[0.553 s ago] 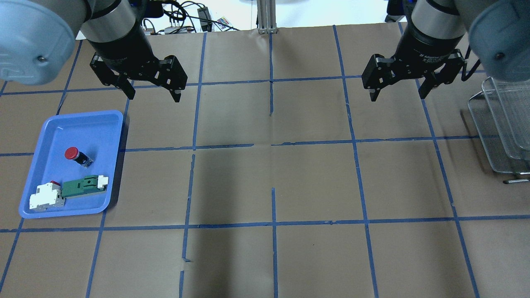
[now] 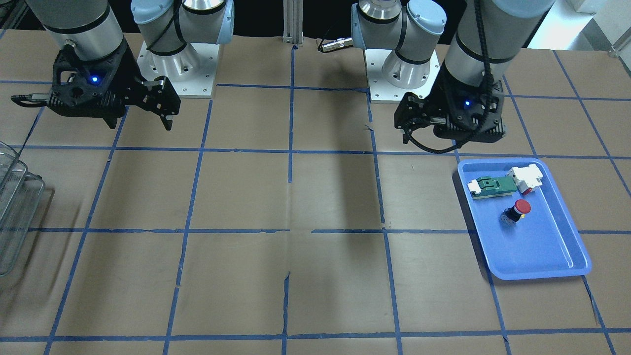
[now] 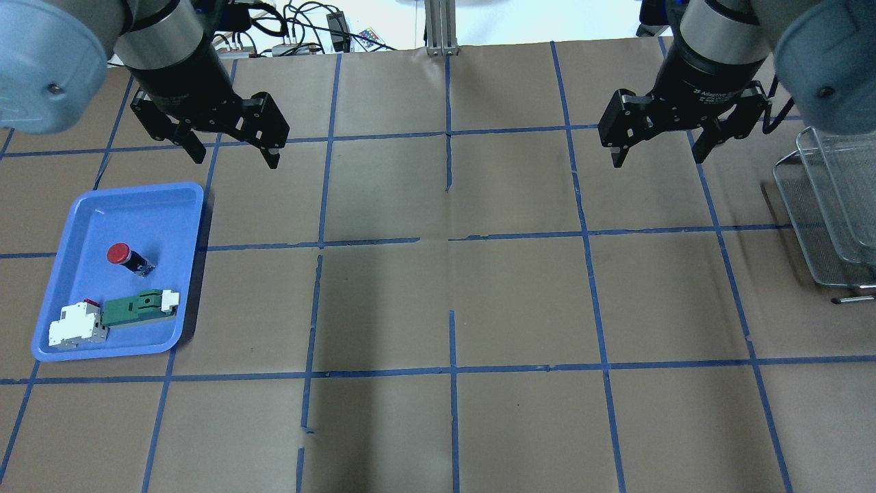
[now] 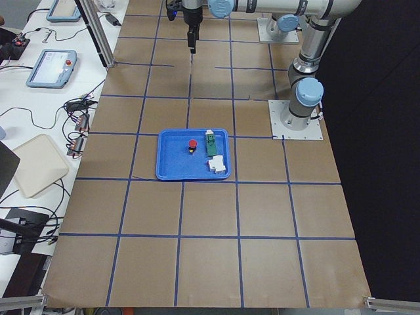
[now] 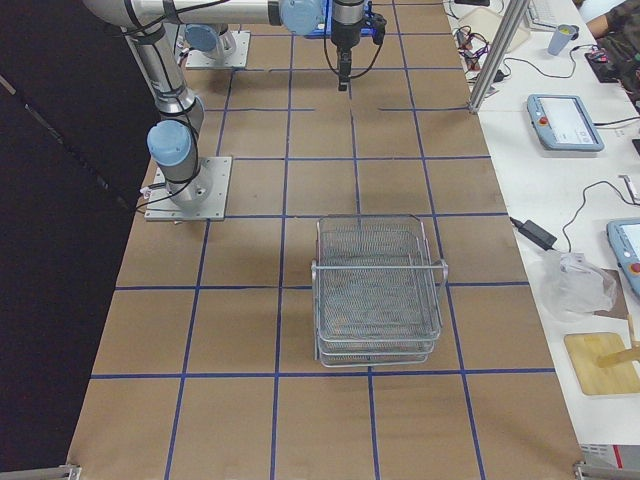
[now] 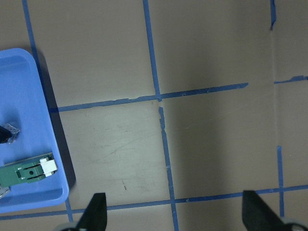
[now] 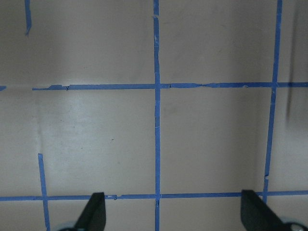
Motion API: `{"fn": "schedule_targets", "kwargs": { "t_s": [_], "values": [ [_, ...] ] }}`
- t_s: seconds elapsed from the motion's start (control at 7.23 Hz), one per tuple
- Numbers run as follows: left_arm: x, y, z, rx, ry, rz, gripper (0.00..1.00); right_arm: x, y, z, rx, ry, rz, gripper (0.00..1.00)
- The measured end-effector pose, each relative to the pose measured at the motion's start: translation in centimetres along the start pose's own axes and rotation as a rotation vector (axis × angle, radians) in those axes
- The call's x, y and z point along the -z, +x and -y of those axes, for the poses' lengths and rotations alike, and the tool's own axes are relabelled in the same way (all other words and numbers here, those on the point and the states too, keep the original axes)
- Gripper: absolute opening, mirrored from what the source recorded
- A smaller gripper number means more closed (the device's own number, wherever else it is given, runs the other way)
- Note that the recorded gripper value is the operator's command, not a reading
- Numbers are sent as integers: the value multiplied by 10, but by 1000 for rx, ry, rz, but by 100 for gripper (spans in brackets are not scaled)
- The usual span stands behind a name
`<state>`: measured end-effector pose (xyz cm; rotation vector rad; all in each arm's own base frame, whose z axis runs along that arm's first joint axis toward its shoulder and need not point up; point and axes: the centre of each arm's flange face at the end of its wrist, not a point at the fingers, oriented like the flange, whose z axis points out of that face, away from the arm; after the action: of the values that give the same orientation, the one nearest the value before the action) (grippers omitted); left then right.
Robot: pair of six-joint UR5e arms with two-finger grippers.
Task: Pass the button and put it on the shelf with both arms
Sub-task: 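Move the left gripper down over the red push button in the blue tray, then close the left gripper on the red push button's base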
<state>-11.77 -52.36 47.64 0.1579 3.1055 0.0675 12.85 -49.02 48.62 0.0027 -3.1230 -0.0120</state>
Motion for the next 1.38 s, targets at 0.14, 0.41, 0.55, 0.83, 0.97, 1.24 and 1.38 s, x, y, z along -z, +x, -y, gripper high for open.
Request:
{"fn": "schedule_targets", "kwargs": {
  "t_s": [0.14, 0.41, 0.55, 0.83, 0.97, 1.24, 1.38],
  "values": [
    [-22, -34, 10, 15, -11, -6, 100, 1, -1, -1, 0, 1, 3, 100],
    [-94, -111, 27, 16, 19, -5, 100, 1, -2, -2, 0, -1, 6, 100],
    [-129, -148, 25, -3, 23, -3, 100, 0, -2, -1, 0, -2, 8, 100],
    [-175, -219, 4, -64, -4, -18, 100, 0, -3, -1, 0, -1, 11, 100],
    [-190, -252, -7, -114, -16, -29, 100, 0, -3, -1, 0, 0, 11, 100],
    [-216, -294, -15, -159, -15, -36, 100, -1, -3, 0, 0, -1, 11, 100],
    [-228, -301, -14, -166, -13, -38, 100, -1, -3, 0, 0, -1, 11, 100]
  ]
}}
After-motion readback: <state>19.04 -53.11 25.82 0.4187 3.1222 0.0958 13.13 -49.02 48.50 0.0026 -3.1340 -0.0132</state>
